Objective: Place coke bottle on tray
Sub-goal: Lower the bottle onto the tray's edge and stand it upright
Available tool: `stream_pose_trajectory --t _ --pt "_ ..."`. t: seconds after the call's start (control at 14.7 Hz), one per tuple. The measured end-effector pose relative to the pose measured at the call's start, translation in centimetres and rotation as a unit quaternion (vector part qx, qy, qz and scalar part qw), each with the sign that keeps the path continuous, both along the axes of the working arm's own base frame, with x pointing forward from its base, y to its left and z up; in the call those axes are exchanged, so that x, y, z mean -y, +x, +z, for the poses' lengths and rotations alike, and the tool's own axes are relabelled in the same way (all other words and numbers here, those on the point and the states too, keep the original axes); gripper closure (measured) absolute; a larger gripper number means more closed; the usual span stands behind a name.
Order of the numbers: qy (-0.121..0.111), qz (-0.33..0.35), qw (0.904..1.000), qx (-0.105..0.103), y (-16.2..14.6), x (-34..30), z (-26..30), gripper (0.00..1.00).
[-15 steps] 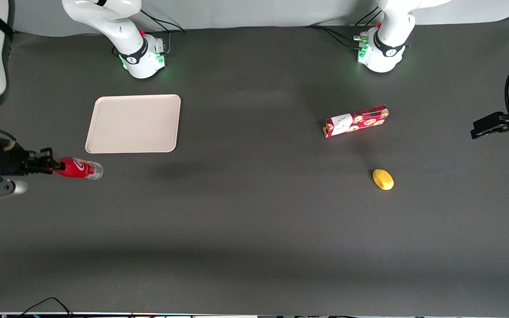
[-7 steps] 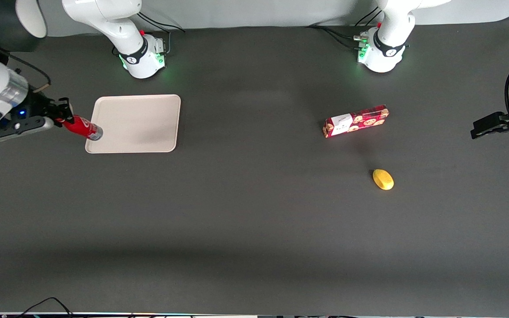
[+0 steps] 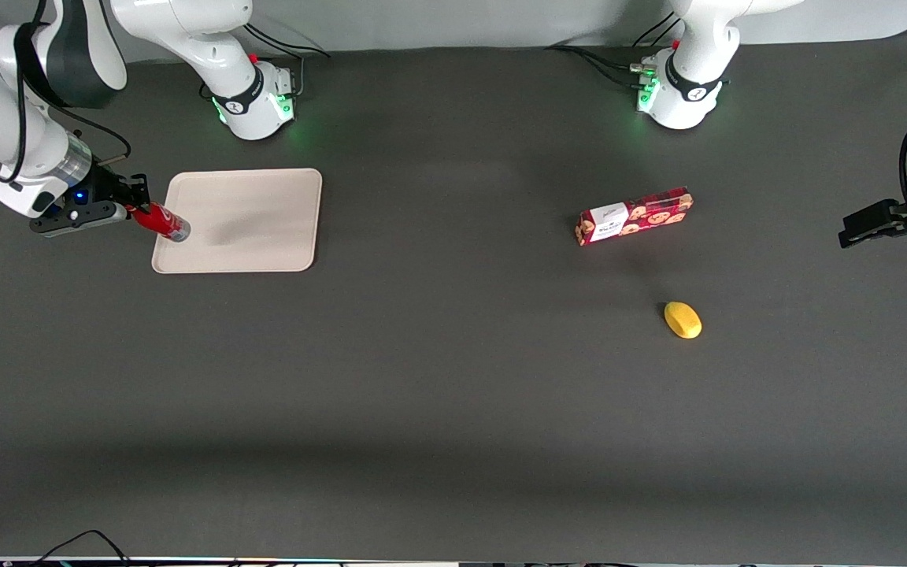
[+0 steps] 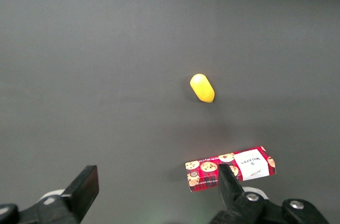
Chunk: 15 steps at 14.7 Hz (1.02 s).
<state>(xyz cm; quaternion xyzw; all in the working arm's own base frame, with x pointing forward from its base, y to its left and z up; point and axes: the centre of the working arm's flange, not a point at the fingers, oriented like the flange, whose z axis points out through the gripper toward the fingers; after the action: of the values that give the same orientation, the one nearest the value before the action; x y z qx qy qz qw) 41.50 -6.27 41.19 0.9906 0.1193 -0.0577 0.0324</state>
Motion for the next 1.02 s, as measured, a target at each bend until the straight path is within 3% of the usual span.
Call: stream_pose_trajectory --t 0.27,0.61,1.02 --pt "0.009 -0.008 0.9999 0.007 -2.4 3.7 -4.7 0.67" --pt "0.019 -0.011 0.9998 -0.003 -4.0 3.9 -7.4 0.67" --pt "0.003 -0.015 0.9999 -0.005 -4.5 6.2 -8.3 0.67"
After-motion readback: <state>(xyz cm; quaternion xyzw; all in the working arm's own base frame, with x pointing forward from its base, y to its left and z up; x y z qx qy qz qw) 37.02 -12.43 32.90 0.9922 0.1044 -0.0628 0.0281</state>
